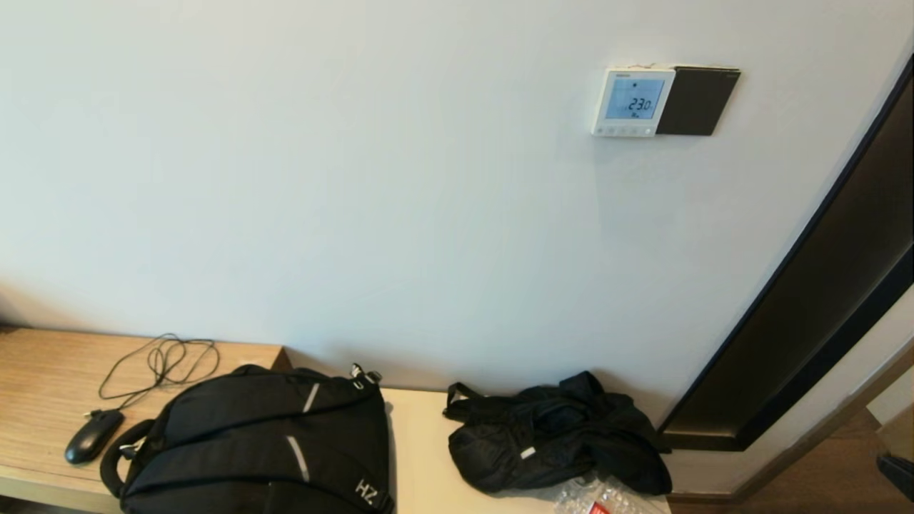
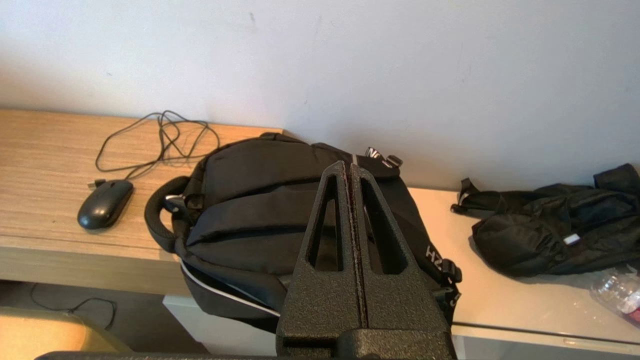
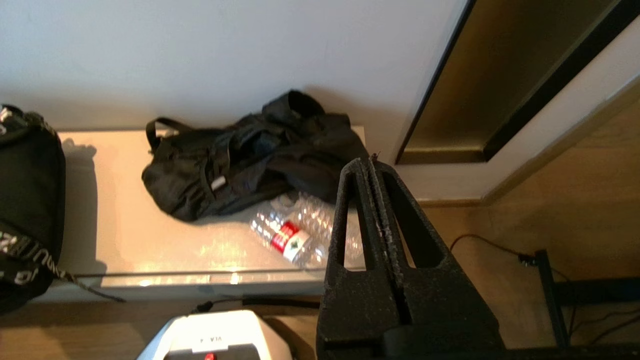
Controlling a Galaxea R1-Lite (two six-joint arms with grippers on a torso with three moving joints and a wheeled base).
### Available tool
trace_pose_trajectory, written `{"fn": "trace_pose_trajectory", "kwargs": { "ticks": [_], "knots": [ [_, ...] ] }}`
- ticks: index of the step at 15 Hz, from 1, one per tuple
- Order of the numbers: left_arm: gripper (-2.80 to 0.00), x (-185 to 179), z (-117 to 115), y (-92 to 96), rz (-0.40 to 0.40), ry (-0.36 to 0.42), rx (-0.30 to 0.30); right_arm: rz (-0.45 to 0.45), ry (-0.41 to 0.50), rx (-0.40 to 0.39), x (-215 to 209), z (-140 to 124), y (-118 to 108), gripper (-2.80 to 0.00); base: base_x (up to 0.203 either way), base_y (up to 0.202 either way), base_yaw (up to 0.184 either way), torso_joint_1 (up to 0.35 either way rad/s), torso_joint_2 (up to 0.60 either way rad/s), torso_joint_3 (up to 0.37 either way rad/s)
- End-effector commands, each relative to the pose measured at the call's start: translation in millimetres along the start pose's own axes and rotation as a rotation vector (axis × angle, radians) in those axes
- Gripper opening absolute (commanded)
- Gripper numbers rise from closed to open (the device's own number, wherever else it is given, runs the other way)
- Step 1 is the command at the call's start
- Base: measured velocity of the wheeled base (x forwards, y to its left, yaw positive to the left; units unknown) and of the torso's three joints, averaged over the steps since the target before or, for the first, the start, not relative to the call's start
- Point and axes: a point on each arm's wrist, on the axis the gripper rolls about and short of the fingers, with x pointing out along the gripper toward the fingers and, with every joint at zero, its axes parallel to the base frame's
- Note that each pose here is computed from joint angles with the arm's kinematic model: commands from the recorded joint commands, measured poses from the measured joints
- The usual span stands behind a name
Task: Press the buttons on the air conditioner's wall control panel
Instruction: Turn off the central air conditioner
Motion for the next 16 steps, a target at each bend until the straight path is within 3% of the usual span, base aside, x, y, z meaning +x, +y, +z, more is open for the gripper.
{"fn": "trace_pose_trajectory", "kwargs": {
  "ticks": [1, 16],
  "knots": [
    [-2.8, 0.0, -0.1, 0.0, 0.0, 0.0, -0.001, -0.004, -0.046, 0.009, -14.9, -15.3, -1.3, -2.8, 0.0, 0.0, 0.0, 0.0, 0.0, 0.0],
    [-2.8, -0.1, 0.2, 0.0, 0.0, -0.001, 0.0, 0.087, -0.134, 0.013, -40.0, -84.4, 1.6, -2.8, 0.0, 0.0, 0.0, 0.0, 0.0, 0.0]
  ]
}}
